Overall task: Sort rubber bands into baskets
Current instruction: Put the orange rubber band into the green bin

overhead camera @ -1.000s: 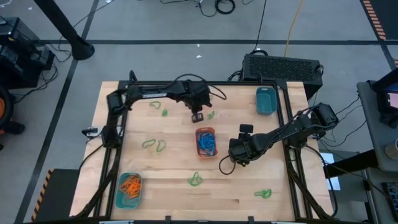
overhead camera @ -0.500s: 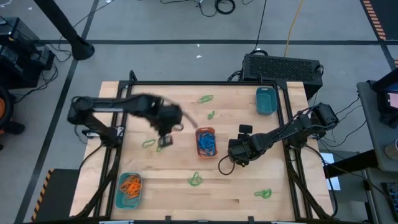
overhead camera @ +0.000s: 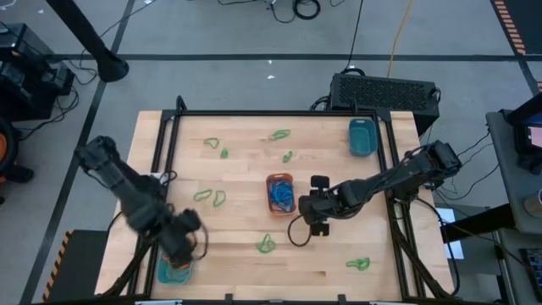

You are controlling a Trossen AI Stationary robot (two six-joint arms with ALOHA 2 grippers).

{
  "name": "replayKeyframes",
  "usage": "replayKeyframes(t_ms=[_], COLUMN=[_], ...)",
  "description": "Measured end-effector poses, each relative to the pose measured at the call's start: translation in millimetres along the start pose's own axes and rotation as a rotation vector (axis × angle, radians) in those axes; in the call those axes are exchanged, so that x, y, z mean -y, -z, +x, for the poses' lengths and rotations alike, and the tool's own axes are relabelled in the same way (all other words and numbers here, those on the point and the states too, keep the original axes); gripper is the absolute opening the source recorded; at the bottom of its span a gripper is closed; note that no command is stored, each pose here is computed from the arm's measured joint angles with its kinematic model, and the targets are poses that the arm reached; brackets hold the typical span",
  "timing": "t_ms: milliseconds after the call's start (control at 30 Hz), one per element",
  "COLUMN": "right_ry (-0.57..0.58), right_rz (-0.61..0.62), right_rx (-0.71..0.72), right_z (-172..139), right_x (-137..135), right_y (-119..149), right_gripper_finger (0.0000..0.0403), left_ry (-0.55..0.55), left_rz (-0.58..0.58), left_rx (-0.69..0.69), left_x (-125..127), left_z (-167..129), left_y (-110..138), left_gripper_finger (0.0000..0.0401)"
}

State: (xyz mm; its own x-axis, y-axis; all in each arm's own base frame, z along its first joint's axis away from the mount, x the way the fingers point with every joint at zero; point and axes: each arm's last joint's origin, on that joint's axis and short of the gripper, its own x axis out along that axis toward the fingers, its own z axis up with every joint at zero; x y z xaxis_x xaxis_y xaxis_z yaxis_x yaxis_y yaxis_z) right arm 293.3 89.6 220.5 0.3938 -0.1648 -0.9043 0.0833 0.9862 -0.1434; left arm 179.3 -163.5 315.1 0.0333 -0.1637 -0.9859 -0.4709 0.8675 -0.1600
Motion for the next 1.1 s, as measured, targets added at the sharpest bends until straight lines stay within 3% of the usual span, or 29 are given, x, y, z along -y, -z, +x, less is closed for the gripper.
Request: replayKeyframes(t_ms=[200, 533, 833, 1100], right_ry=[-0.030, -0.035, -0.051, -0.054], right_rz=[-0.066, -0.038, -0.038, -0.007], right_rx=[0.057, 0.051, 0.048, 0.046], right_z=[-5, -6, -9, -10], right_x=[-10, -13, -23, -25], right_y=[-4, -3, 2, 3], right_gripper_finger=[0.0135, 0.0135, 0.0135, 0.0135], left_ry=[-0.044, -0.126, -0.205, -0.239], left_rz=[-0.104, -0.154, -0.140, -0.029], left_rx=[0.007, -0.113, -0.152, -0.164], left_x=[21, 36, 31, 27], left_z=[31, 89, 98, 97], left_y=[40, 59, 60, 60], left_gripper_finger=[0.0002, 0.0003, 0.0010, 0.0067])
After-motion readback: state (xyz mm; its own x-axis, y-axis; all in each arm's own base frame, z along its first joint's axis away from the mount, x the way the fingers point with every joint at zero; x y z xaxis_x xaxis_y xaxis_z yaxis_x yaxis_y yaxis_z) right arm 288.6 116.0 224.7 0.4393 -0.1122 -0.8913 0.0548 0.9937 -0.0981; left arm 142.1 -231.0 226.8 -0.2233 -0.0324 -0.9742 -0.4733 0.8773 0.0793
